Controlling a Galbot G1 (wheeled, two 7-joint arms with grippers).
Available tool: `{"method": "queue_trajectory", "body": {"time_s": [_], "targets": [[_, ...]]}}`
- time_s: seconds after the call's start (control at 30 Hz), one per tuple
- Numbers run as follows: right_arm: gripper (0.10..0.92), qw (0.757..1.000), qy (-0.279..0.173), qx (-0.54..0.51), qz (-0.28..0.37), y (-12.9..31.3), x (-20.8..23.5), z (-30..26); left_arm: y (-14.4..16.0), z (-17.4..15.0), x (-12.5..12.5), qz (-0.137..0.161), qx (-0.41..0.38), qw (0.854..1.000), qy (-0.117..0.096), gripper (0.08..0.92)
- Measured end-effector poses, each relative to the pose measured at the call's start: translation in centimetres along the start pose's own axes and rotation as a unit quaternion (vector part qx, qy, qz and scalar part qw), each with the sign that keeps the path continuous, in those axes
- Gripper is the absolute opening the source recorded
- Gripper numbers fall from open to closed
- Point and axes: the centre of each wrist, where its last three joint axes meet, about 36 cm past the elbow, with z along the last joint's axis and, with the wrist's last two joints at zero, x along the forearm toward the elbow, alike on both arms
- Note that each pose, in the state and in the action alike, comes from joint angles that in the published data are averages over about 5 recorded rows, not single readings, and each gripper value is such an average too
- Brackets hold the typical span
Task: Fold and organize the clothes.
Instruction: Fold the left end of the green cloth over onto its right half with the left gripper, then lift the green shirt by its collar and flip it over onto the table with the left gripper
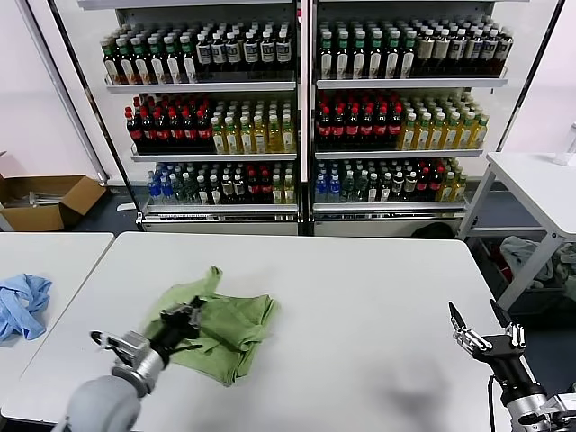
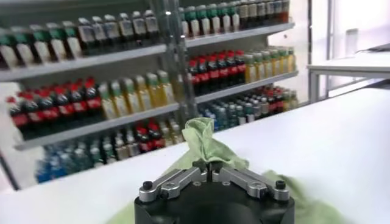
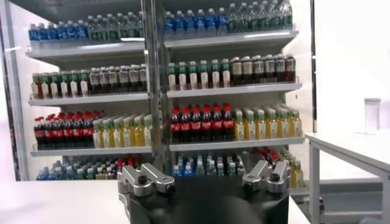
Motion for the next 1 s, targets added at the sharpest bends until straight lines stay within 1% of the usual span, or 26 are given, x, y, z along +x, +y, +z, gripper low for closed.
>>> {"method": "queue_trajectory", "body": {"time_s": [0.07,0.17,0.33,0.5,0.6,0.67,0.77,0.87,0.93,1.0], "targets": [[0.823,1.0,0.0,0.0,0.0,0.0,0.0,0.0,-1.0,0.3,-0.3,0.01,0.005,1.0,0.003,0.114],[0.823,1.0,0.001,0.0,0.001,0.0,-0.1,0.2,-2.4,0.9,-0.7,0.024,0.009,1.0,0.008,0.179],[0.823,1.0,0.002,-0.001,0.0,0.0,-0.1,0.4,-4.2,1.7,-1.3,0.038,0.012,0.999,0.016,0.326],[0.823,1.0,0.0,0.0,0.0,-0.1,-0.2,0.3,-5.1,2.2,-1.3,0.047,0.014,0.999,0.02,0.465],[0.823,1.0,0.0,0.001,0.001,-0.1,-0.3,0.2,-5.6,2.0,-1.0,0.053,0.016,0.998,0.019,0.551],[0.823,1.0,0.0,0.002,0.001,-0.1,-0.3,0.2,-5.7,1.6,-0.6,0.055,0.019,0.998,0.015,0.612],[0.823,1.0,0.0,0.002,0.0,-0.1,-0.3,0.1,-5.6,0.4,0.1,0.054,0.023,0.998,-0.001,0.698],[0.823,1.0,0.001,0.003,-0.002,-0.1,-0.3,0.1,-4.4,-1.1,0.7,0.044,0.024,0.999,-0.016,0.777],[0.823,1.0,0.001,0.003,-0.003,-0.1,-0.3,0.1,-3.0,-2.0,1.0,0.032,0.021,0.999,-0.021,0.808],[0.823,1.0,0.002,0.003,-0.004,-0.1,-0.3,0.1,-1.4,-2.7,1.4,0.016,0.019,0.999,-0.023,0.818]]}}
